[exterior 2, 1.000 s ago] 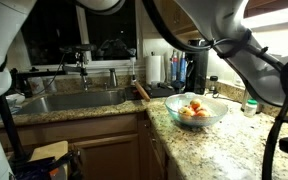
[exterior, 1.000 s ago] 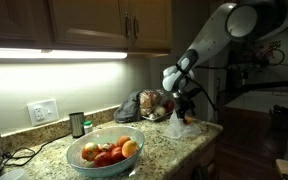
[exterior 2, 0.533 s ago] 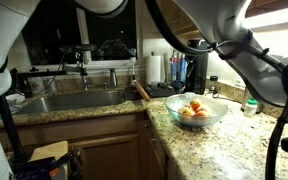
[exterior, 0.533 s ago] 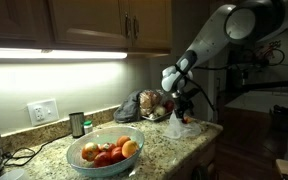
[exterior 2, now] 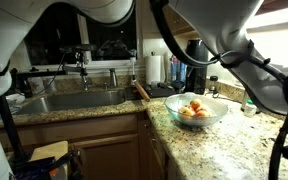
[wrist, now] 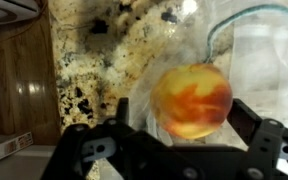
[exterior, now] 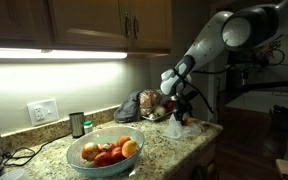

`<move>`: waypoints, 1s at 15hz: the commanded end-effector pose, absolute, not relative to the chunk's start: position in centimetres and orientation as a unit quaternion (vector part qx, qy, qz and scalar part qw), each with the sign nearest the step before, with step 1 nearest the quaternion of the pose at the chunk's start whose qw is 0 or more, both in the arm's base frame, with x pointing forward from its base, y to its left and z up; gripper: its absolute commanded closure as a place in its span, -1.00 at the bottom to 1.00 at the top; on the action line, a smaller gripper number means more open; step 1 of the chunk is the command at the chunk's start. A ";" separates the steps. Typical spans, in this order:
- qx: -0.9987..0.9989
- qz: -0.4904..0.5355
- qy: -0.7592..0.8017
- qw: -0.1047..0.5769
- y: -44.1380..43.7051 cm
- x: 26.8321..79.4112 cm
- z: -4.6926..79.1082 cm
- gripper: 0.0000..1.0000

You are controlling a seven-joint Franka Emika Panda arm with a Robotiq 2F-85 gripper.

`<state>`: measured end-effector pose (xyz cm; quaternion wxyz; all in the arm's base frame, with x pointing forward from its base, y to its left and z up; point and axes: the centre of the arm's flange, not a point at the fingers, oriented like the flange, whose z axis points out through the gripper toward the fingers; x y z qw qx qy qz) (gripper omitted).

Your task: Move the peach from the bag to the bowl

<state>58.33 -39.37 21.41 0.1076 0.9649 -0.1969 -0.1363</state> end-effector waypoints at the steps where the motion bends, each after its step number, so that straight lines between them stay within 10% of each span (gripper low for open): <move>1: 0.965 -0.136 -0.202 0.098 -40.1 58.6 21.6 -0.50; 7: 0.964 -0.131 -0.207 0.103 -39.9 58.6 23.0 0.12; 15: 0.965 -0.108 -0.216 0.097 -39.6 58.2 25.5 0.18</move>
